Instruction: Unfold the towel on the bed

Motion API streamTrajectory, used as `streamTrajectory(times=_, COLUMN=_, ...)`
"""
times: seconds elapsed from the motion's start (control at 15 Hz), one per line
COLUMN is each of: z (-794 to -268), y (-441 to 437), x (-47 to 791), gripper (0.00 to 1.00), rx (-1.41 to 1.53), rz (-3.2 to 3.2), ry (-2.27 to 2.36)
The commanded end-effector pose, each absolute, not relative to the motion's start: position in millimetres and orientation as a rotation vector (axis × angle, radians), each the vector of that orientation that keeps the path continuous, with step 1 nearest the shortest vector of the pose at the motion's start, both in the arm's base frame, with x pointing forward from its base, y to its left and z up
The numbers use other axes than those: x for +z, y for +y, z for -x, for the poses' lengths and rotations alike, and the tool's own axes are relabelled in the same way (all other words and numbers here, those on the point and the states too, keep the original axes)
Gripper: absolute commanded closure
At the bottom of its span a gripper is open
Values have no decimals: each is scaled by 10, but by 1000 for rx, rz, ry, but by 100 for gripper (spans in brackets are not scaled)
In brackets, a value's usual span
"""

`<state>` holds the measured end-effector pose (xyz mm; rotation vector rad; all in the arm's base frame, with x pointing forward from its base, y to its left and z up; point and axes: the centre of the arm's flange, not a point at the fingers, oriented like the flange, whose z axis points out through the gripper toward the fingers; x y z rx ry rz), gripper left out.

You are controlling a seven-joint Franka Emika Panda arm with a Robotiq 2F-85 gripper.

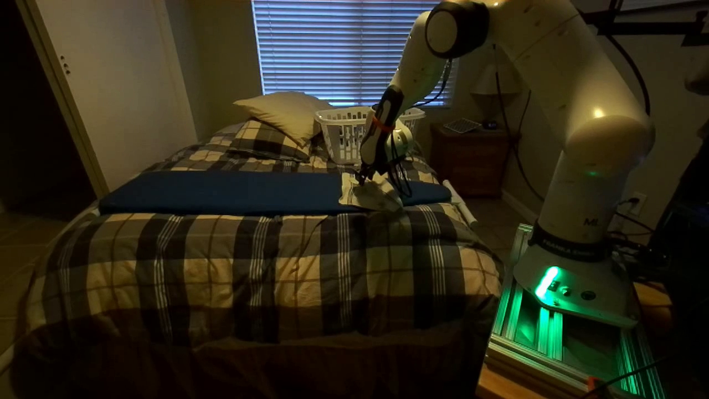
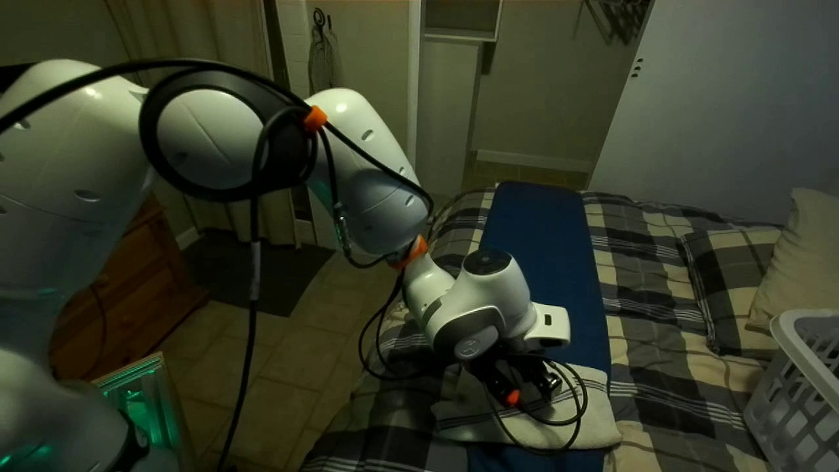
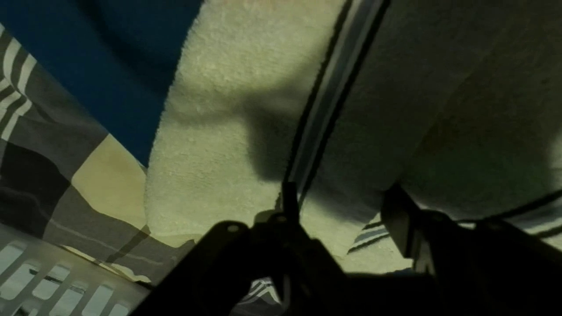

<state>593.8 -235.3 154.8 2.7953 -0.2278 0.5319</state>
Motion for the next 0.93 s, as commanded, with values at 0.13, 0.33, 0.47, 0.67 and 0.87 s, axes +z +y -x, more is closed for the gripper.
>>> streamTrajectory(times=0.13, z=-6015, y=-2378, x=1476, gripper=91, rx=533, rz=-2746, ry=-213)
streamTrajectory(times=0.33, z=-5987, y=-2566, x=1561, gripper=96, rx=543, rz=-2716, ry=-228)
streamTrajectory(times=0.47, z=-5927, y=-2753, x=1662, gripper=95, rx=531, rz=-2695, ry=-261)
streamTrajectory(times=0.67, z=-5761, y=-3021, x=1752, gripper=93, rx=497, rz=-2656, ry=-296)
streamTrajectory(times=0.87, z=-5567, y=-3224, x=1784, gripper=94, rx=442, rz=-2625, ry=-314)
